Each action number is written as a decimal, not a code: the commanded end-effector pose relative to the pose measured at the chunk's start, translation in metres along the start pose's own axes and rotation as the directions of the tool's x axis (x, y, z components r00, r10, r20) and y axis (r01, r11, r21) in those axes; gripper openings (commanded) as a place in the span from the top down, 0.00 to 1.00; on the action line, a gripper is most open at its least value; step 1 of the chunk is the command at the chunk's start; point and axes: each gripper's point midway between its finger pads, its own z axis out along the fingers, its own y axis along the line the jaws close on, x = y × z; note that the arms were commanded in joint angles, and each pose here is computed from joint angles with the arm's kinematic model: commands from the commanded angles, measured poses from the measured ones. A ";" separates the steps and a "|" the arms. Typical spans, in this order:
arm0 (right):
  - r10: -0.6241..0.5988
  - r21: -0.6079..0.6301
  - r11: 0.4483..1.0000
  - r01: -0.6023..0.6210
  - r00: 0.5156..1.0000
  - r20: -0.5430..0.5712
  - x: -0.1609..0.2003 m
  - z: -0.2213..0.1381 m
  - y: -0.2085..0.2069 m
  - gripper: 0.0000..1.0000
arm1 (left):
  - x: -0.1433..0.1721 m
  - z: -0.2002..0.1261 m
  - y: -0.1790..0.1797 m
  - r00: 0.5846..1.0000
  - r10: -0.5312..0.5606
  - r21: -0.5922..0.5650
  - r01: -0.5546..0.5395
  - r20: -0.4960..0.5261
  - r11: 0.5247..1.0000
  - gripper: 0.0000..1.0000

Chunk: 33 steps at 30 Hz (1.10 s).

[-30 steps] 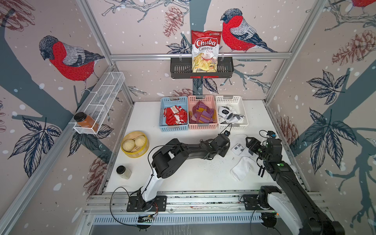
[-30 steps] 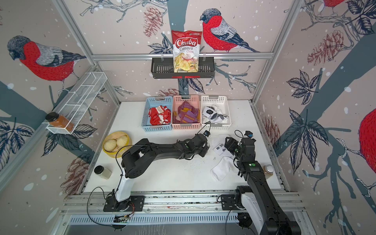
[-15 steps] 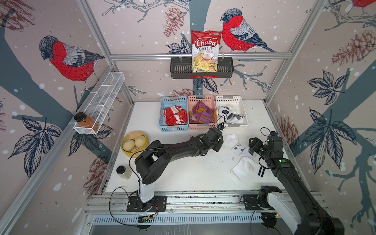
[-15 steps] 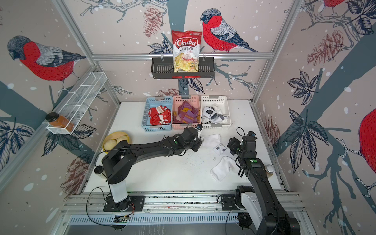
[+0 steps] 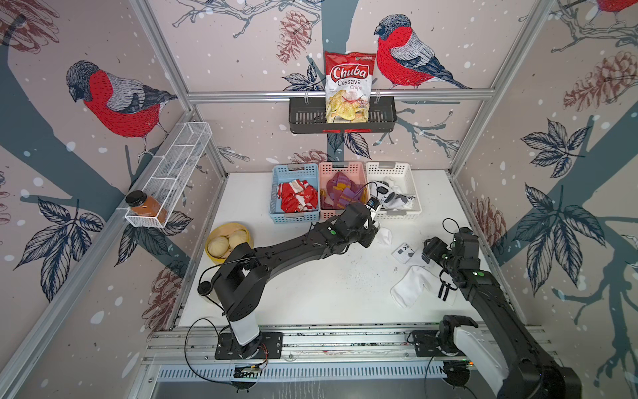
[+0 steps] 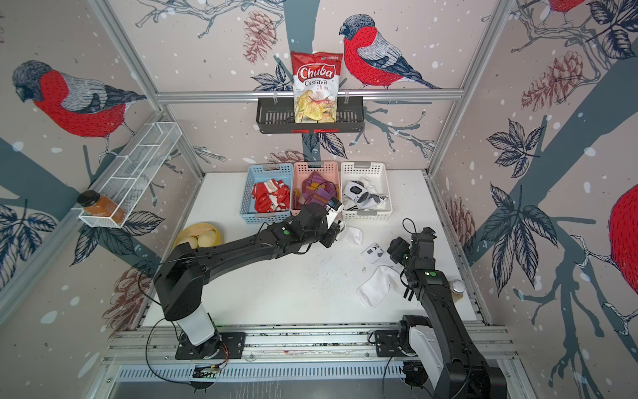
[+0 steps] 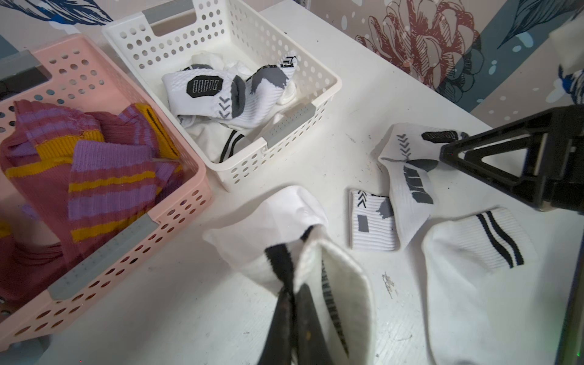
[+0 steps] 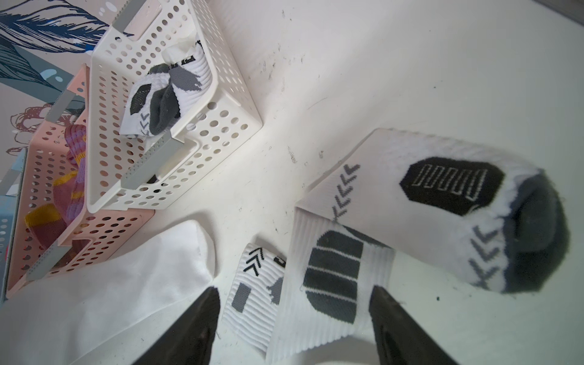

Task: Sort the socks into the basket by color
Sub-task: Place the sock at the center of the board, then pick up the sock at the center of the board.

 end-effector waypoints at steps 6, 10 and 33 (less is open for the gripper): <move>-0.002 -0.006 1.000 0.002 1.000 -0.018 0.003 0.005 -0.001 0.23 | 0.020 -0.009 0.006 0.999 -0.018 -0.016 0.018 -0.036 1.000 1.00; -0.005 -0.001 1.000 0.005 1.000 -0.026 0.005 0.008 -0.003 0.23 | 0.034 -0.020 0.017 0.998 -0.046 -0.049 0.044 -0.040 0.998 1.00; -0.029 0.068 0.997 0.045 0.976 -0.216 0.037 0.043 -0.014 0.27 | 0.055 -0.030 0.036 0.994 -0.107 -0.076 0.106 -0.021 0.992 0.62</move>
